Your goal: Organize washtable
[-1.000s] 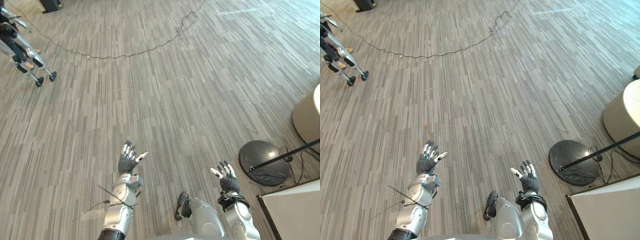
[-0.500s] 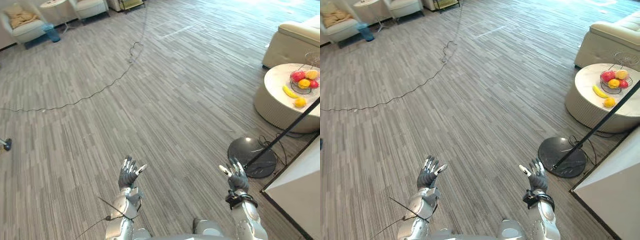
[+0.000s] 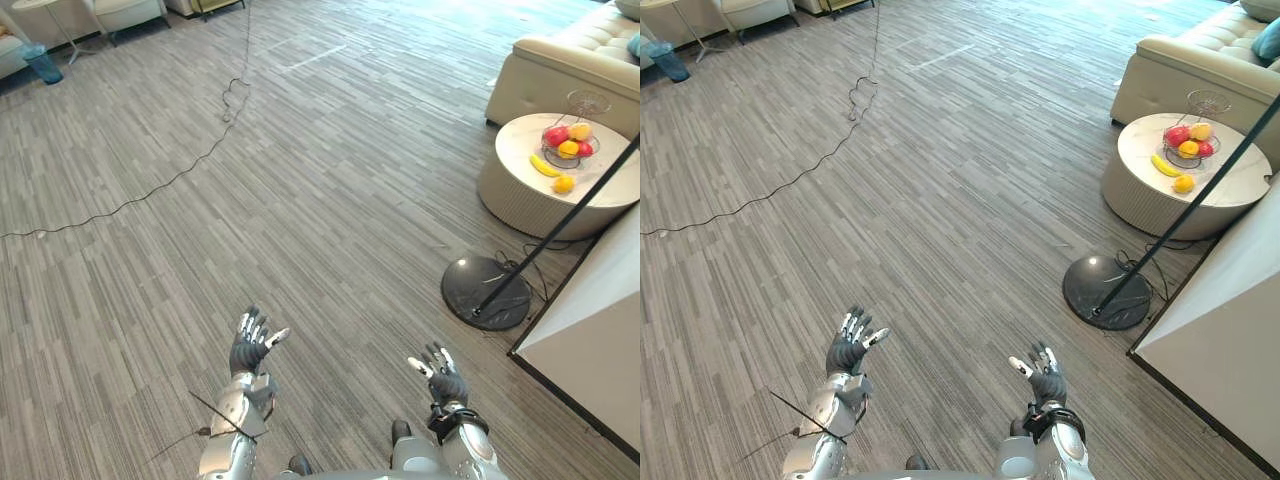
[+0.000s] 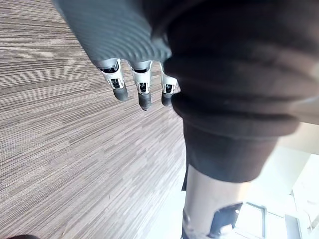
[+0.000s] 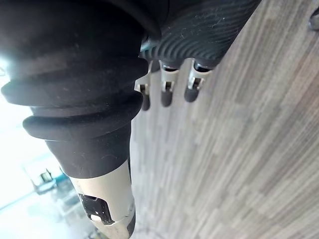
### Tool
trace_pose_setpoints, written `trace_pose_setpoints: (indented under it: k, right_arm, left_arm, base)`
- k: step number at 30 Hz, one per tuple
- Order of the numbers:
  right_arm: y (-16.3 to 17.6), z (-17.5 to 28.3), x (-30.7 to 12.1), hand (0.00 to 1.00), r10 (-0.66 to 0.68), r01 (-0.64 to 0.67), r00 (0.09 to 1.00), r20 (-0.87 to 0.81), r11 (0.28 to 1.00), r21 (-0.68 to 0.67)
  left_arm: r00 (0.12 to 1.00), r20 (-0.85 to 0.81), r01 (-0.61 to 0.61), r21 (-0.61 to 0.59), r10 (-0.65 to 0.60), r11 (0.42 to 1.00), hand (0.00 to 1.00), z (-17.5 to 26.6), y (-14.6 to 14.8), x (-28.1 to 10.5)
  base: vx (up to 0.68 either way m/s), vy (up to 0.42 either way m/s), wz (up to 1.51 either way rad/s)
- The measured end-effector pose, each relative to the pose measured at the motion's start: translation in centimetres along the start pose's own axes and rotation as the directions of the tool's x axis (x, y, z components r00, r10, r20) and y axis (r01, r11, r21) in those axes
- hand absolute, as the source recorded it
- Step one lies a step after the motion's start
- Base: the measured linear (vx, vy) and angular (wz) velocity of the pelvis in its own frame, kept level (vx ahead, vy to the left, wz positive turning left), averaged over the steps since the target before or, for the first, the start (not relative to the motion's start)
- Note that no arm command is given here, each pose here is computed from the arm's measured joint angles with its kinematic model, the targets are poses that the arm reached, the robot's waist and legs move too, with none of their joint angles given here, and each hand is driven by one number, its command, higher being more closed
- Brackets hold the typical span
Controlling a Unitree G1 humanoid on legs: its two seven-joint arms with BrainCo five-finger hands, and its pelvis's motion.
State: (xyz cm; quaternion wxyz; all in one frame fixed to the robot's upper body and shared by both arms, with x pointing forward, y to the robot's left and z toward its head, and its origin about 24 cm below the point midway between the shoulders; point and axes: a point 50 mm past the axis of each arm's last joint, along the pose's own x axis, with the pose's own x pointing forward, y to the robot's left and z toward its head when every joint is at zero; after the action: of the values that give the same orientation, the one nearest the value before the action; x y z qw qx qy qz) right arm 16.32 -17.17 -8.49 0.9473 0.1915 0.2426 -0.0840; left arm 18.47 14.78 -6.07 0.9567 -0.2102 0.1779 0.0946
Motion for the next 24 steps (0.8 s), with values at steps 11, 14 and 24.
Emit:
trace_pose_setpoints:
  k: [11, 14, 24]
  right_arm:
    - [-0.8, -2.0, -0.7, 0.00, -0.034, 0.034, 0.996, -0.079, 0.999, 0.000]
    - [-0.3, -2.0, -0.5, 0.00, -0.026, 0.027, 0.997, -0.073, 1.000, 0.013]
    - [-0.2, -2.9, -0.3, 0.00, -0.048, 0.050, 0.993, -0.107, 0.999, 0.021]
  left_arm:
    - [0.994, -0.076, -0.075, -0.023, 0.073, 0.997, 0.00, -1.8, 1.7, -1.6]
    - [0.994, -0.068, -0.081, -0.011, 0.080, 0.997, 0.00, -1.5, 1.9, -1.4]
    - [0.986, -0.114, -0.113, 0.079, 0.121, 0.991, 0.00, -2.5, 3.3, -1.7]
  base:
    - [0.04, -0.013, 0.91]
    - [0.15, 0.019, 0.02]
    - [0.06, -0.013, -0.18]
